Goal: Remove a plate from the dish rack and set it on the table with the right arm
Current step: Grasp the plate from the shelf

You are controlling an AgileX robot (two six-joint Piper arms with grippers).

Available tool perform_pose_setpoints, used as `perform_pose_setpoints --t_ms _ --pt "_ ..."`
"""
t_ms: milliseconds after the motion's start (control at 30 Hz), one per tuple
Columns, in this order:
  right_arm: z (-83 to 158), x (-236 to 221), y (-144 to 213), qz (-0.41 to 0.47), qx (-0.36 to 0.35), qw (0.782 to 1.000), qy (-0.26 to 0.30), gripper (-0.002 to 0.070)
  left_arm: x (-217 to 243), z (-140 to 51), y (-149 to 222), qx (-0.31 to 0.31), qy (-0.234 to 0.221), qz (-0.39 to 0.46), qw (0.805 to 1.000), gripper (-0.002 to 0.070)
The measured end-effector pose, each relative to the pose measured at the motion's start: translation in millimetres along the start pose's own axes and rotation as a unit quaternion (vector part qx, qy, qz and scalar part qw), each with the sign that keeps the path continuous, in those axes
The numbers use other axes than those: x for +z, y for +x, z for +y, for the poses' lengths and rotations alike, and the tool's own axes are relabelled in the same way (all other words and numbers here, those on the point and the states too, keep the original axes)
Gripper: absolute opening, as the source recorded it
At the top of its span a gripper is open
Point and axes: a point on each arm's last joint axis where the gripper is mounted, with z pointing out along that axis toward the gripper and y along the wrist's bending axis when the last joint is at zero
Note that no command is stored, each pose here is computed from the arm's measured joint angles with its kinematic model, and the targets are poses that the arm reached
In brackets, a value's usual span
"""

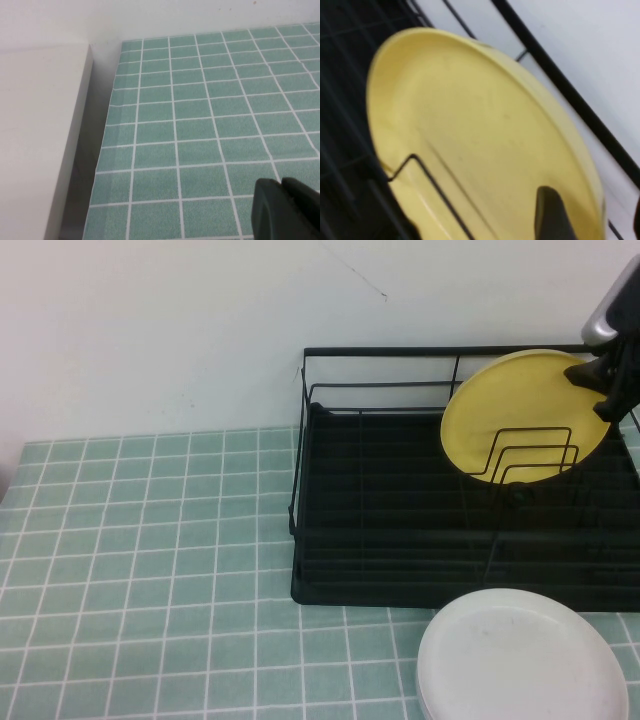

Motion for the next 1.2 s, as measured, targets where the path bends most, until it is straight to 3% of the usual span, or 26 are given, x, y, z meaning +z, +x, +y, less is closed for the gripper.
perform_pose_setpoints --t_ms 733,833,1000,1200 --pt "-3 34 14 -0.018 -0.016 1.0 0.003 0.0331 0 0.0 0 0.0 0.0 0.0 1.0 -0.0004" --pt "-3 35 15 -0.019 -0.017 1.0 0.002 0.0297 0 0.0 0 0.0 0.0 0.0 1.0 -0.0004" --pt "-1 36 14 -0.022 -0.025 0.999 -0.005 0.0173 0 0.0 0 0.0 0.0 0.0 1.0 -0.0004" --pt "-3 22 2 -0.036 -0.034 0.999 -0.007 0.014 0 0.0 0 0.0 0.0 0.0 1.0 -0.0004"
